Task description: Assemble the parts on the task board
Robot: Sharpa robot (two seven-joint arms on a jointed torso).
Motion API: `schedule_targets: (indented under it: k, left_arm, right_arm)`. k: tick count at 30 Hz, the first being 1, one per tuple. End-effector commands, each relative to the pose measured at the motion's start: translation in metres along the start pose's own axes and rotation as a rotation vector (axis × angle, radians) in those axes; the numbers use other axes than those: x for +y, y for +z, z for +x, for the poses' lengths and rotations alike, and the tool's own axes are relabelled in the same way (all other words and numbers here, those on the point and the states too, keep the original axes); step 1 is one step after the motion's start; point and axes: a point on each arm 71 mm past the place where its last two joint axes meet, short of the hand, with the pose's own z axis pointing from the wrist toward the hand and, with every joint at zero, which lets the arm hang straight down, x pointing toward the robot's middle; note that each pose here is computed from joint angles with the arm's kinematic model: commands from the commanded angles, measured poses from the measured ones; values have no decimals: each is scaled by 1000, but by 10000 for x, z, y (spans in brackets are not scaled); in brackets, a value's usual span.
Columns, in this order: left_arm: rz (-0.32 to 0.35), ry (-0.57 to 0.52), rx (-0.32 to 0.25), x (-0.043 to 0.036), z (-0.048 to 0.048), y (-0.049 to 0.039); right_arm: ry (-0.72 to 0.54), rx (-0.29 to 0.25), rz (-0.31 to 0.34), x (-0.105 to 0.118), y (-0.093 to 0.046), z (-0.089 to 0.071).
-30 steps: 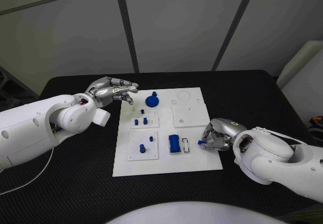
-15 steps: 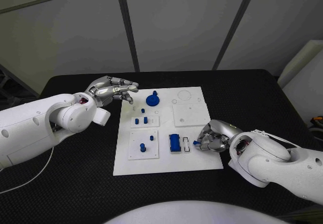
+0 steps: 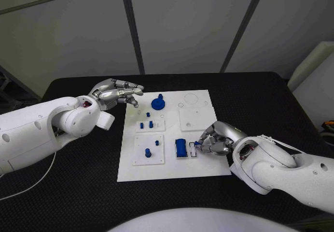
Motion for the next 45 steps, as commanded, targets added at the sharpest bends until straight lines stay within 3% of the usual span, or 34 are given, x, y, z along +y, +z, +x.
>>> schedule_targets:
  k: [1, 19, 45]
  left_arm:
    - [5, -3, 11, -13, 14, 3]
    - [1, -5, 18, -10, 28, 9]
    - [-5, -5, 23, -5, 28, 10]
  right_arm:
    - [27, -20, -16, 31, 5, -7]
    - [-32, 93, 1, 72, 89, 129]
    - [-117, 41, -3, 73, 67, 83]
